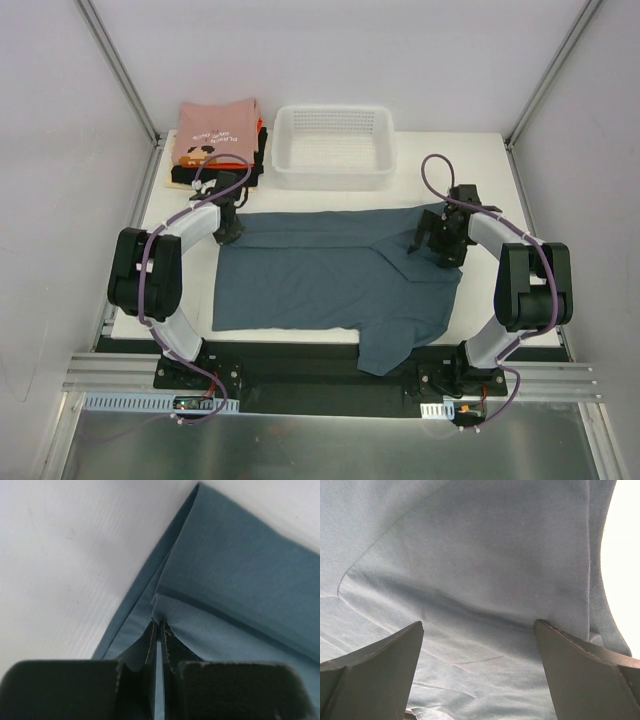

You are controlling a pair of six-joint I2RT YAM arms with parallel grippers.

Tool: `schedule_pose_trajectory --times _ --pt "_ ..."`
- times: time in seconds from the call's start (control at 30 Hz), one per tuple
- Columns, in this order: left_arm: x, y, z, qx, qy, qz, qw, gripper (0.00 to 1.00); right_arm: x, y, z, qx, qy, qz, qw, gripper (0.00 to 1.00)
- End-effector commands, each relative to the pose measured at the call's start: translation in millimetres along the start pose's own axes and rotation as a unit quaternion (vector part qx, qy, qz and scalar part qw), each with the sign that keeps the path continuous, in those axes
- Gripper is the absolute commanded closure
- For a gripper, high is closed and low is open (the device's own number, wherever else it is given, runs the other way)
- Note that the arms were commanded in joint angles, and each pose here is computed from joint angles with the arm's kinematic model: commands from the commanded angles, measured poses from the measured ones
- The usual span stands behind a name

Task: Fold and stack the t-shirts
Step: Fold the tshirt

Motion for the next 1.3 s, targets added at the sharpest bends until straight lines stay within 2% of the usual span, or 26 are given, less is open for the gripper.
schedule_pose_trajectory --times 0.0,0.1,0.23,0.27,0.3,0.37,0.4,0.5,0.7,0.9,1.27 --pt "8 5 -15 0.013 0.004 -0.042 0.999 1.00 -1 -3 -1 0.022 0.005 -0.013 1.000 0.02" --pt "12 12 -14 -0.007 0.005 -0.052 0.999 1.00 -2 -5 -1 0.031 0.004 -0.014 0.999 0.02" --pt "18 16 -14 -0.024 0.018 -0.050 0.998 0.86 -2 -4 -2 0.031 0.004 -0.021 0.999 0.02" --pt "19 17 -15 -0.026 0.018 -0.050 0.998 0.79 -2 -5 -3 0.032 0.004 -0.021 0.999 0.02" --pt "18 18 -17 -0.027 0.016 -0.052 0.998 0.61 -4 -4 -4 0.033 -0.001 -0.023 0.999 0.02" --pt "14 21 -25 -0.030 0.008 -0.054 0.998 0.38 -6 -3 -10 0.032 -0.010 -0.025 0.999 0.02" --pt "12 21 -29 -0.029 0.005 -0.055 0.998 0.19 -7 -2 -13 0.032 -0.014 -0.026 0.999 0.02" --pt "4 18 -47 0.000 -0.009 -0.061 0.998 0.01 -10 3 -29 0.020 -0.040 -0.031 0.999 0.02" --pt "8 -5 -74 0.079 -0.013 -0.037 0.996 0.01 3 -4 -44 0.027 -0.063 -0.030 0.997 0.03" --pt "40 -34 -52 0.129 0.048 -0.007 0.991 0.01 25 -19 -28 0.038 -0.038 -0.026 0.998 0.03" --pt "52 -45 -10 0.099 0.089 0.000 0.991 0.01 9 -19 -1 0.068 -0.002 -0.014 0.998 0.03"
Point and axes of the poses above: each gripper's point midway between its finger pads, its own z axis out along the fingers, its own y axis along the line the jaws close on, x = y × z, the point moved 6 cm from there along -z, back along the fingers, and after that the axes turned 8 degrees about z, right-handed, at the moved point
